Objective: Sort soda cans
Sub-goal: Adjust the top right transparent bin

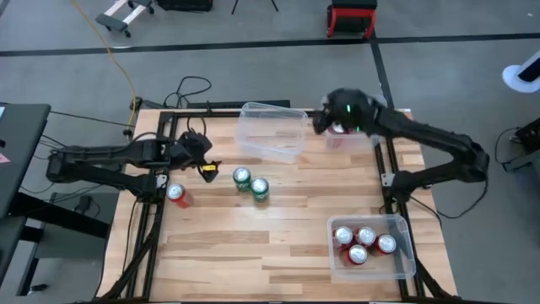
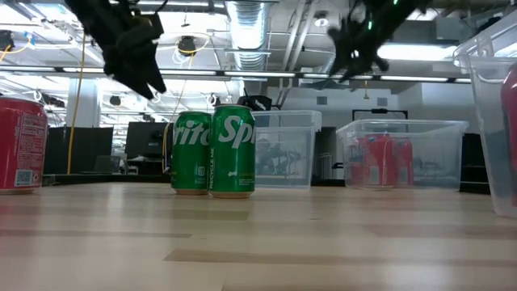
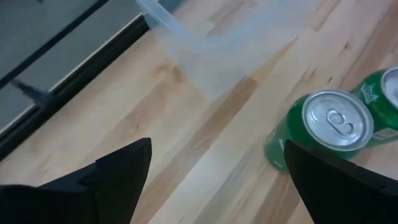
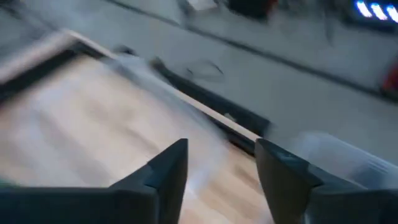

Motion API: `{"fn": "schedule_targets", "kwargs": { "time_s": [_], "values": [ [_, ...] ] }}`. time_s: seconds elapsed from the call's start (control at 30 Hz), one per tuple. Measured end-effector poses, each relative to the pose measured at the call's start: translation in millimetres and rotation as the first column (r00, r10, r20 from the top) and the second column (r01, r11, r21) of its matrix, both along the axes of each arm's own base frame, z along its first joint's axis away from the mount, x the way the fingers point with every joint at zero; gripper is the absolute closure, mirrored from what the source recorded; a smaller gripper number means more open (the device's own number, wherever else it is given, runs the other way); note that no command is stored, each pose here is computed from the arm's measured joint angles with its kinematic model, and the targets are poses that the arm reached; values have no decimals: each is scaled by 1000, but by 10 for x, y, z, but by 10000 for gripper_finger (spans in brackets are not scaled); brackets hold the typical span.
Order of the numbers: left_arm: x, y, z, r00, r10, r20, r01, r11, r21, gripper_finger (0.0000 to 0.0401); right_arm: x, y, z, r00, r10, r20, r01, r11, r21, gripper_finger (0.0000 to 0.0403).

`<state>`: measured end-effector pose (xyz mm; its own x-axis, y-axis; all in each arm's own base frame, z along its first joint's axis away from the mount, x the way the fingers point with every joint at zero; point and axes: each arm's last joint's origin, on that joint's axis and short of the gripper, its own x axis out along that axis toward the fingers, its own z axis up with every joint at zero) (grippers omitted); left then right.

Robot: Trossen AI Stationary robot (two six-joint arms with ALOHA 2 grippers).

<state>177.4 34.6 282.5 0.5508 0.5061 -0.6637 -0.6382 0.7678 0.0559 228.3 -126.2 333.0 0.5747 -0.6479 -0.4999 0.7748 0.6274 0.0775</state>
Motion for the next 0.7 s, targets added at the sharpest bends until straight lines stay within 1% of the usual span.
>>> {"fn": "schedule_targets", "kwargs": {
  "time_s": [0.03, 0.07, 0.1, 0.13, 0.2, 0.23, 0.27, 0.3, 0.37, 0.5, 0.6, 0.7],
  "values": [
    [15, 2, -50, 1000, -11, 3, 11, 1000, 10, 40, -32, -129, -35, 999, -26, -23, 27, 999, 34, 206],
    [24, 4, -99, 1000, -25, -3, 25, 999, 24, 40, -49, -236, -80, 999, -26, -42, 29, 997, 76, 216],
    [30, 10, -146, 999, -35, -12, 35, 999, 39, 40, -61, -334, -139, 998, 3, -65, 5, 991, 135, 226],
    [33, 20, -193, 999, -43, -21, 44, 997, 55, 40, -60, -403, -201, 995, 57, -78, -39, 978, 205, 235],
    [38, 42, -277, 998, -55, -35, 58, 995, 83, 40, -26, -473, -318, 982, 170, -83, -134, 934, 330, 252],
    [32, 53, -316, 997, -57, -47, 61, 994, 90, 40, -5, -485, -377, 974, 204, -100, -153, 915, 374, 258],
    [29, 65, -347, 997, -56, -54, 61, 993, 96, 40, 11, -496, -421, 968, 216, -129, -148, 903, 403, 262],
    [29, 81, -371, 997, -55, -55, 61, 993, 104, 40, 26, -504, -449, 963, 219, -160, -135, 899, 416, 264],
    [20, 111, -407, 996, -51, -67, 58, 992, 114, 40, 49, -517, -444, 949, 203, -241, -91, 908, 409, 263],
    [-11, 160, -438, 994, -33, -102, 45, 992, 117, 40, 62, -526, -326, 907, 138, -397, 7, 940, 341, 243],
    [-25, 179, -446, 994, -21, -112, 34, 993, 113, 40, 91, -481, -235, 897, 138, -419, -1, 950, 312, 219],
    [-25, 180, -447, 994, -21, -111, 34, 993, 112, 40, 81, -399, -234, 867, 182, -463, -15, 940, 340, 187]
  ]
}}
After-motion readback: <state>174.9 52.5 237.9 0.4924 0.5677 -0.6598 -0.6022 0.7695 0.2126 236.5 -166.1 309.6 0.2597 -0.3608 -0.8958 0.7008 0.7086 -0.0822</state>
